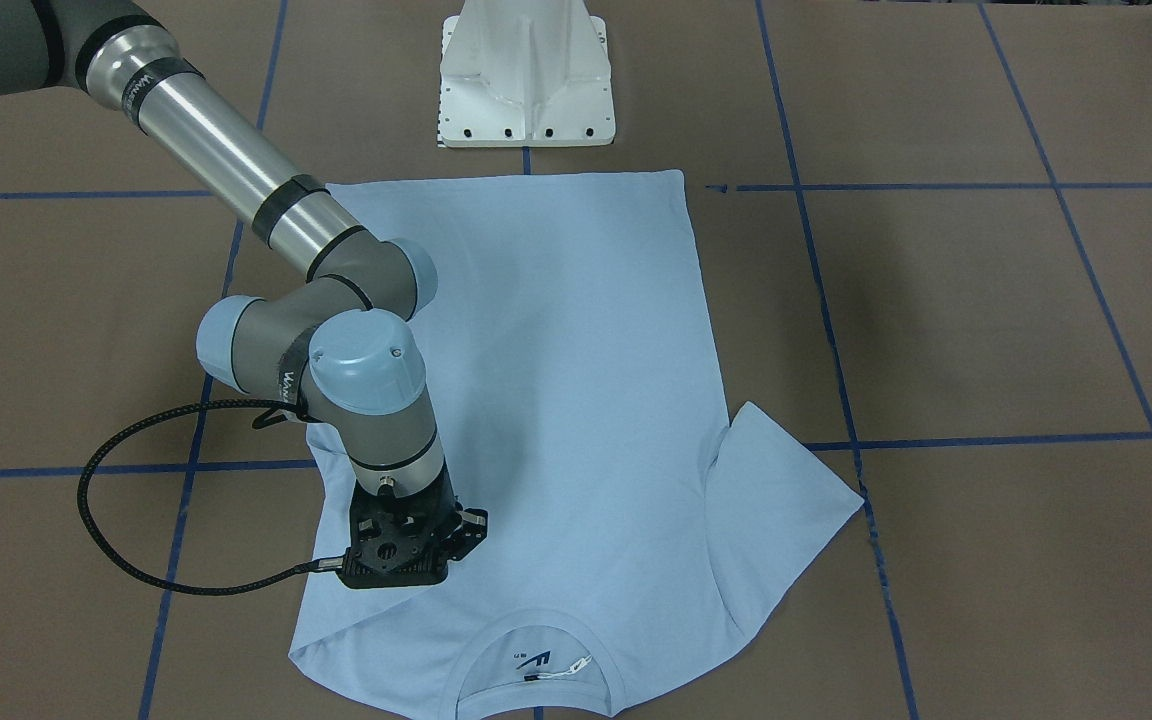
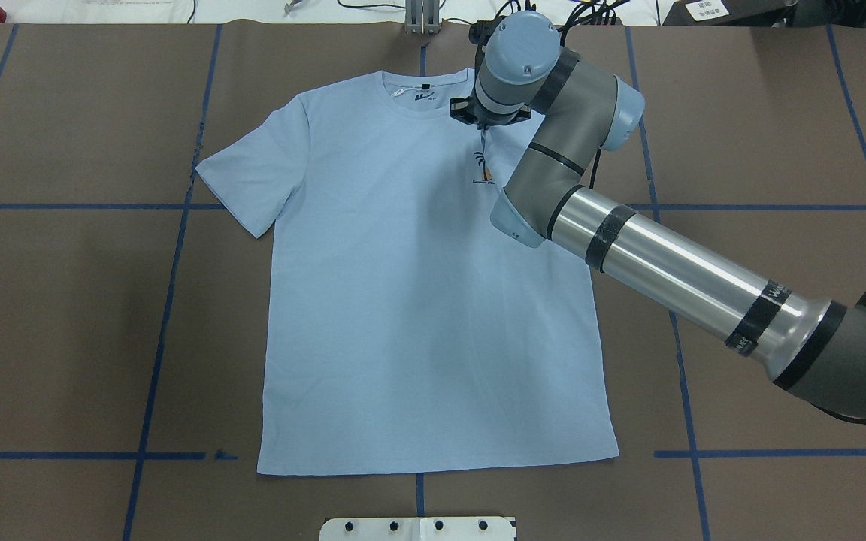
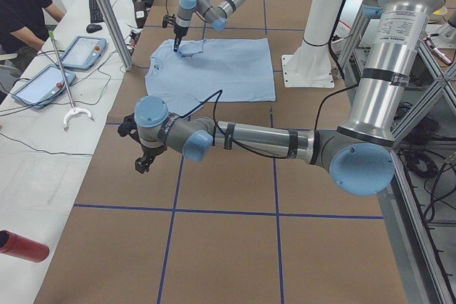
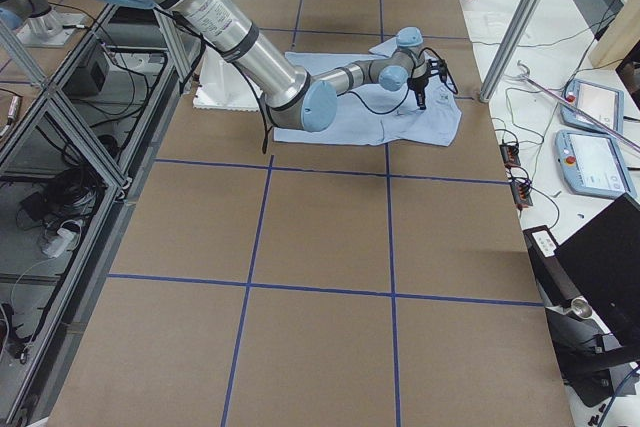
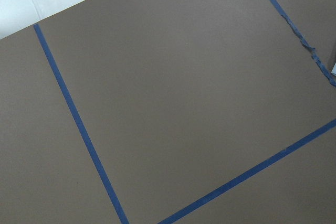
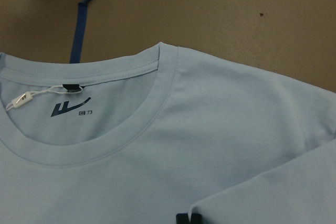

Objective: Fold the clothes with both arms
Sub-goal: 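Fold the grasped sleeve inward across the shirt chest with the right gripper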

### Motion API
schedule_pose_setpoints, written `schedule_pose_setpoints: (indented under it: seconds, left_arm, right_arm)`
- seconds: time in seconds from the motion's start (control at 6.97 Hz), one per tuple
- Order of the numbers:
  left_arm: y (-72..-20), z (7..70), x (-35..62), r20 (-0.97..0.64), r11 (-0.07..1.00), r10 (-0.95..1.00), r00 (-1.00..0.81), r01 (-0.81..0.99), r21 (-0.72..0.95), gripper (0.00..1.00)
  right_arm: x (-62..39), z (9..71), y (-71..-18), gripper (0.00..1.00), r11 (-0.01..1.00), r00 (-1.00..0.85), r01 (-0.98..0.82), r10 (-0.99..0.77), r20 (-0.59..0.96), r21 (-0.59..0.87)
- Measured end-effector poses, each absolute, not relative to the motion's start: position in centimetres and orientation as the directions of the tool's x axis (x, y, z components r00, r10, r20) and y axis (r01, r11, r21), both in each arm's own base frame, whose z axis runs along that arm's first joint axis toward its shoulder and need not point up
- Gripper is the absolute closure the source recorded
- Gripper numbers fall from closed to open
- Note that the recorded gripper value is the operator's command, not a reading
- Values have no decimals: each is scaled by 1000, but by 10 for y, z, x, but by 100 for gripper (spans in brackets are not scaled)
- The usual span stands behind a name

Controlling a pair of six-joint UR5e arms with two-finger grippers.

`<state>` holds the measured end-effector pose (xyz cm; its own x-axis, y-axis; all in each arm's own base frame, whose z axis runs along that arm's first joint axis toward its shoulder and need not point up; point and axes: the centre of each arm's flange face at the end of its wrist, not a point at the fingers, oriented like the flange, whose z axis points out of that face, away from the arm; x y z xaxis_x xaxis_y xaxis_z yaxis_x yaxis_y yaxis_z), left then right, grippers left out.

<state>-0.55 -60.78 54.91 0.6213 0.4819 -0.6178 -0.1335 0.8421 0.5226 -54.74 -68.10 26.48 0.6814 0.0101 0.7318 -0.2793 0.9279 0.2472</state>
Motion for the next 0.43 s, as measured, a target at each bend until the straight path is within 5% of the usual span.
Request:
schedule_pose_setpoints:
  seconds: [0.43]
  left_arm:
    - [-640,518,6,-631,852,454,629,-101,514,0]
  right_arm:
    - [-526,256,-685,0,934,652,-277,12,758,224]
